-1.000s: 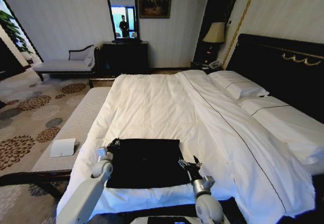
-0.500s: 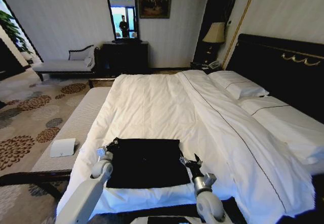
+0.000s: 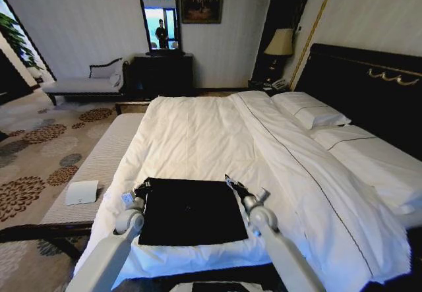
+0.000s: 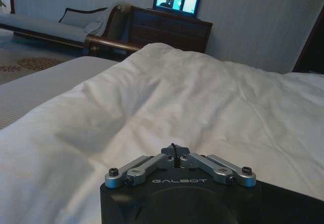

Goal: Fold the clothes on the bed.

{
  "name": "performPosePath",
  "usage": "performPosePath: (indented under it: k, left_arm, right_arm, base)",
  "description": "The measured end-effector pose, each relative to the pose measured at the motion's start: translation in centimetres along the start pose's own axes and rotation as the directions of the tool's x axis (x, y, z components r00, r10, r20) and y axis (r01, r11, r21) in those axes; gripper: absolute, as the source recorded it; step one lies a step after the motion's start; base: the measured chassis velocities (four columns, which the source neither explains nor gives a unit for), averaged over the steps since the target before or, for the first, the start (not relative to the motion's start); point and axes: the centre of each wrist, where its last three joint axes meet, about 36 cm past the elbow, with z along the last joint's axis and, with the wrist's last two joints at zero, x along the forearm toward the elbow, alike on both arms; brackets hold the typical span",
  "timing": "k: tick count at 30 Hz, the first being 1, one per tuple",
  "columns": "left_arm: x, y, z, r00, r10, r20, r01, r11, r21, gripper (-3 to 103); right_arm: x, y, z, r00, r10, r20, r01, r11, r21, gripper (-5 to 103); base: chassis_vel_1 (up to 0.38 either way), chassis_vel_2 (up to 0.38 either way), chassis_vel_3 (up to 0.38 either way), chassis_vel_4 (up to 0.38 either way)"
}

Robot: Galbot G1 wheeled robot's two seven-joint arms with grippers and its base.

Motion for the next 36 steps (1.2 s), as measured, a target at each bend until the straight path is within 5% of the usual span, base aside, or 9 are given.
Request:
performPosePath:
  k: [14,36]
  left_arm:
    - [-0.4,0.5,0.0,1.000,-0.008,-0.011,0.008,1.000,-0.002,0]
    - [-0.3,-0.1,0.0,1.000,-0.001,-0.009,0.001,1.000,0.010,0]
  right_arm:
    - [-2.7,-2.7,2.4,0.997,0.056,-0.061,-0.053,0.997,0.052,101]
    - [-2.3,-2.9,2.4,0.996,0.063,-0.061,-0.063,0.998,0.013,24]
  base:
    - [0.000,0.000,0.000,0.000]
    - [0.000,0.000,0.000,0.000]
